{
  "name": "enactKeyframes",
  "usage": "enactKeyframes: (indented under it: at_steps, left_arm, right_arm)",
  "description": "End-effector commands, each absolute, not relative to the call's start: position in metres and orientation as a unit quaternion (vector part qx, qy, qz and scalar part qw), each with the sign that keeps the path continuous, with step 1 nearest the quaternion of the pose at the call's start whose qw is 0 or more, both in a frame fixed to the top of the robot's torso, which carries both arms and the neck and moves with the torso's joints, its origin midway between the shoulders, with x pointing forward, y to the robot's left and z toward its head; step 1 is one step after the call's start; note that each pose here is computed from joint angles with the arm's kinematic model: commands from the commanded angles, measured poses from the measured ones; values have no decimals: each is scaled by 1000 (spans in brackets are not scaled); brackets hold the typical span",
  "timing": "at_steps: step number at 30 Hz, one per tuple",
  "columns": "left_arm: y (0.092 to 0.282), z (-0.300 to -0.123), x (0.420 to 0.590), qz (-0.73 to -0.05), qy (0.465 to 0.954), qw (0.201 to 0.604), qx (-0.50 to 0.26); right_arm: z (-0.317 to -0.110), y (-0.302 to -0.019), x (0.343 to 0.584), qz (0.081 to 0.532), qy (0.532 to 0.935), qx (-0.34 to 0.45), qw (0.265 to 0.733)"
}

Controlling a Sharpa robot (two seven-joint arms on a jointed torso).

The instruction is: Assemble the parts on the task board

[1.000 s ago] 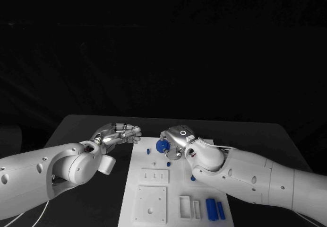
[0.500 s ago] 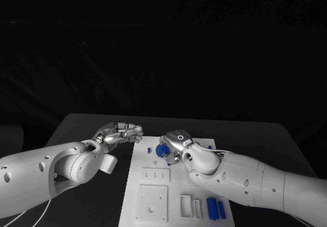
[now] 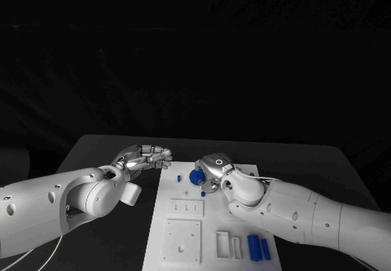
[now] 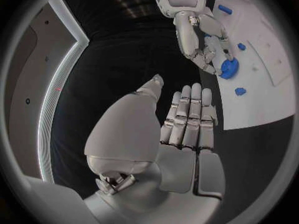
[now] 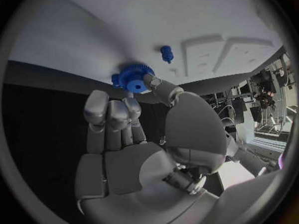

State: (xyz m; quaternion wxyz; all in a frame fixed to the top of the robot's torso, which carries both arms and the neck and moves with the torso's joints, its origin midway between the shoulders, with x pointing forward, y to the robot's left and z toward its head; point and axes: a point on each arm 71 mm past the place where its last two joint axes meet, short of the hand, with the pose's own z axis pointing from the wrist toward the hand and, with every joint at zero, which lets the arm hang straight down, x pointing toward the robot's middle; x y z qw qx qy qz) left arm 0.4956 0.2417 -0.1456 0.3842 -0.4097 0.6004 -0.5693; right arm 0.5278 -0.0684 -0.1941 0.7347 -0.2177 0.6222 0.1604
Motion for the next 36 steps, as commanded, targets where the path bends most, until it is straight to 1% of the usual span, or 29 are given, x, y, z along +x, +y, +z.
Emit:
enactKeyframes:
  at_steps: [1, 10, 14, 16, 18, 20, 23, 36]
  left_arm:
    - [239, -144, 495, -576, 601, 381, -403]
    - [238, -144, 496, -575, 601, 381, -403]
    - [238, -144, 496, -575, 601, 381, -403]
    - [238, -144, 496, -576, 601, 381, -403]
    - [238, -144, 496, -576, 601, 381, -403]
    - [238, -144, 496, -575, 601, 381, -403]
    - [239, -144, 496, -575, 601, 381, -403]
    - [239, -144, 496, -574, 601, 382, -404]
  right_arm:
    - [-195, -67, 528, 156, 621, -223, 735]
    - [-196, -62, 527, 167, 629, -223, 726]
    - [-199, -62, 527, 171, 645, -217, 712]
    - [-201, -63, 527, 173, 661, -208, 700]
    - [-202, -64, 528, 170, 666, -210, 695]
    - [-205, -66, 529, 172, 681, -198, 684]
    - [-206, -68, 530, 174, 689, -192, 677]
    - [-208, -79, 533, 173, 701, -173, 670]
